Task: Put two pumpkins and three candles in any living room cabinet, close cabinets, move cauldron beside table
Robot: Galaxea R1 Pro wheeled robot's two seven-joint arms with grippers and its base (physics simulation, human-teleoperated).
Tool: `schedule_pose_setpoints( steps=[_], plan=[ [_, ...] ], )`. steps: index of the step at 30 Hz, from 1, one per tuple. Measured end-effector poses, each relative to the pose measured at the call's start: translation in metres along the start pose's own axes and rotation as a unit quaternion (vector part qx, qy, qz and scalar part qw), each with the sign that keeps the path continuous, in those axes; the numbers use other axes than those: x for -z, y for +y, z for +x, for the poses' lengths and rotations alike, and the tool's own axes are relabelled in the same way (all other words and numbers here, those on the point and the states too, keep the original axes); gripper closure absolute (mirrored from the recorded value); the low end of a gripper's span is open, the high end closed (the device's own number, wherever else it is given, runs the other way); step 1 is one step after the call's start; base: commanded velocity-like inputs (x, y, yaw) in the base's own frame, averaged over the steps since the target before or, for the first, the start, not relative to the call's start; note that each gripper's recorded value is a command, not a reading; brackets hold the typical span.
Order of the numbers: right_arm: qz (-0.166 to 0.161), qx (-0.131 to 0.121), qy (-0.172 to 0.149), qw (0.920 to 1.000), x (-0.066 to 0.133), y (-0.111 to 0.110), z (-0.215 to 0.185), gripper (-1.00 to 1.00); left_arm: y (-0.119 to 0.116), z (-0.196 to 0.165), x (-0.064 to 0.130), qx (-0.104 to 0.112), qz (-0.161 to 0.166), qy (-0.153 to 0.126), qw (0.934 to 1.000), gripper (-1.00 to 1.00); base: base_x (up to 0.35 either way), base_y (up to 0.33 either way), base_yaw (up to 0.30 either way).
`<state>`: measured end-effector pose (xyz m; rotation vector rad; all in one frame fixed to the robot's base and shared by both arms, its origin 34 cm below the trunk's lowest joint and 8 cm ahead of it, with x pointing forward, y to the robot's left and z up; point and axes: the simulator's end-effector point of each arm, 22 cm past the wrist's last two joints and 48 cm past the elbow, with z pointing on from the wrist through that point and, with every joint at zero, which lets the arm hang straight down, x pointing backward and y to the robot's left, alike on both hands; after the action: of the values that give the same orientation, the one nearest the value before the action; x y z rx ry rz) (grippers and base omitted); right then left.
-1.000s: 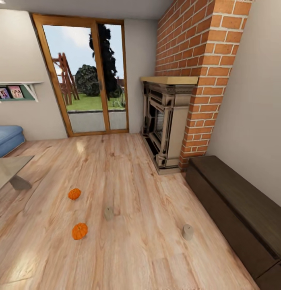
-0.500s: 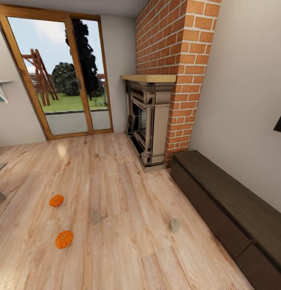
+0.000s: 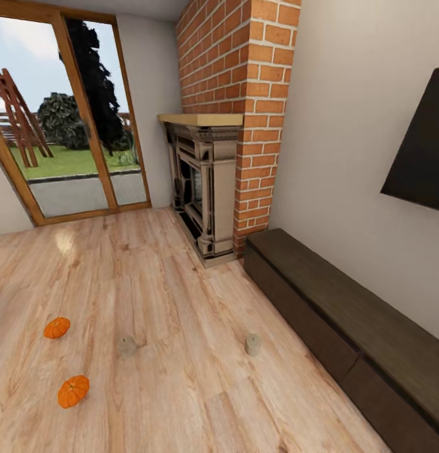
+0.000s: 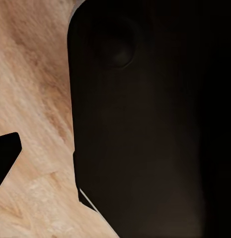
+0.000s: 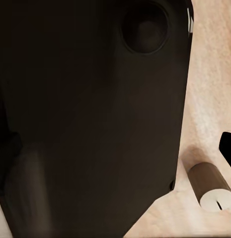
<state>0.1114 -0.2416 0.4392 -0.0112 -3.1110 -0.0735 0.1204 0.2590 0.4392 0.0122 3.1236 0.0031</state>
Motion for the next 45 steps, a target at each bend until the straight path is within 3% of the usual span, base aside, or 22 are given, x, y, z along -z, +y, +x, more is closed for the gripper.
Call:
schedule_pose_setpoints(
  steps=[45],
  plan=[
    [0.000,-0.001,0.014,0.9999,0.001,0.000,0.011,-1.00,0.003,0.010,0.001,0.001,-0.002,0.010,0.9999,-1.00,0.000,0.000,-0.271]
  ],
)
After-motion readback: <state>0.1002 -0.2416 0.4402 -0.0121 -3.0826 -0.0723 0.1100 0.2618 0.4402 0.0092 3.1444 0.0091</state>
